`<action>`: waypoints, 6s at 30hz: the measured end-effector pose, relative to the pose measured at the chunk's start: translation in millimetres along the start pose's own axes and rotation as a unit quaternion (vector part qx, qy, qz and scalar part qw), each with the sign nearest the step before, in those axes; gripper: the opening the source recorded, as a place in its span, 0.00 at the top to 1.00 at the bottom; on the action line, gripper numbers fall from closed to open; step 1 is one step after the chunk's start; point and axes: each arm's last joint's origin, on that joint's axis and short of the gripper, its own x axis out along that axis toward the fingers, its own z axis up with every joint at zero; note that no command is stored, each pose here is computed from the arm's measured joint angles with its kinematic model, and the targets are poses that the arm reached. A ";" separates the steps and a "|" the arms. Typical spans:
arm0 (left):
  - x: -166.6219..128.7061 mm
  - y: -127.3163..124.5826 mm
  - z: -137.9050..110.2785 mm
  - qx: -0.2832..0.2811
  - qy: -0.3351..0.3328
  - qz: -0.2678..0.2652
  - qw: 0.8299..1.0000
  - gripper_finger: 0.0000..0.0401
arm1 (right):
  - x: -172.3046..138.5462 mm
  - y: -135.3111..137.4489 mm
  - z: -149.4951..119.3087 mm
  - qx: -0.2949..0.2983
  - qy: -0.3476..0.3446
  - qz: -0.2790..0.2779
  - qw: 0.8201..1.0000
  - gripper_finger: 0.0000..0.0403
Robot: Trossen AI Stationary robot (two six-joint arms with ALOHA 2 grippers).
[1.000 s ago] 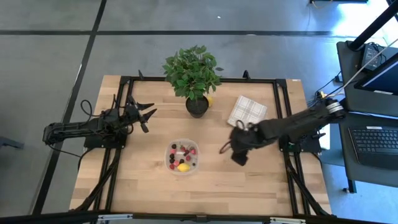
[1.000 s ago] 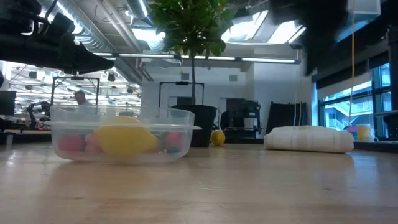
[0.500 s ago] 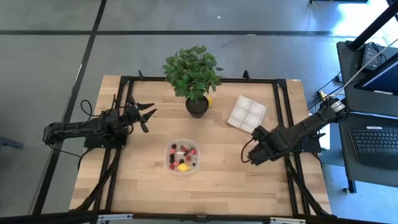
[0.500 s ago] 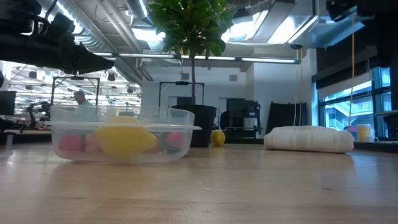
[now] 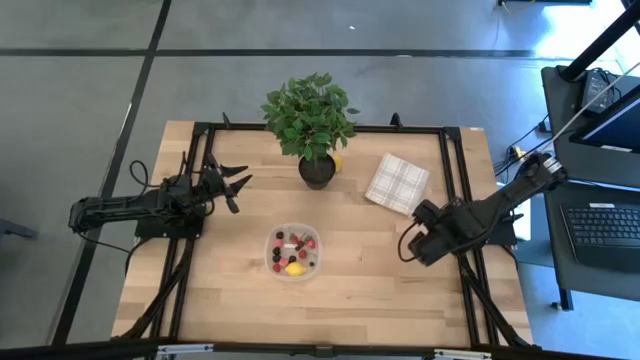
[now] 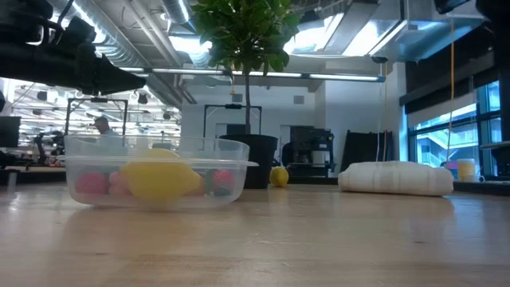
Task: Pick and placing Produce into tupperware
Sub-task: Put the pink peach into the transparent bin
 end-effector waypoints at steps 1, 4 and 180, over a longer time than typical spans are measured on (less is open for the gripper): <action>0.0 0.0 0.0 0.000 0.000 0.000 1.000 0.69 | -2.2 -3.9 0.2 0.001 -0.010 0.005 1.000 0.25; 0.0 0.0 -0.1 0.000 0.000 0.000 1.000 0.69 | 1.1 -19.6 -3.3 0.005 -0.022 0.012 1.000 0.25; 0.0 0.1 -0.4 -0.026 0.002 0.002 1.000 0.69 | 82.2 158.0 191.7 -0.411 -0.277 0.349 0.795 0.79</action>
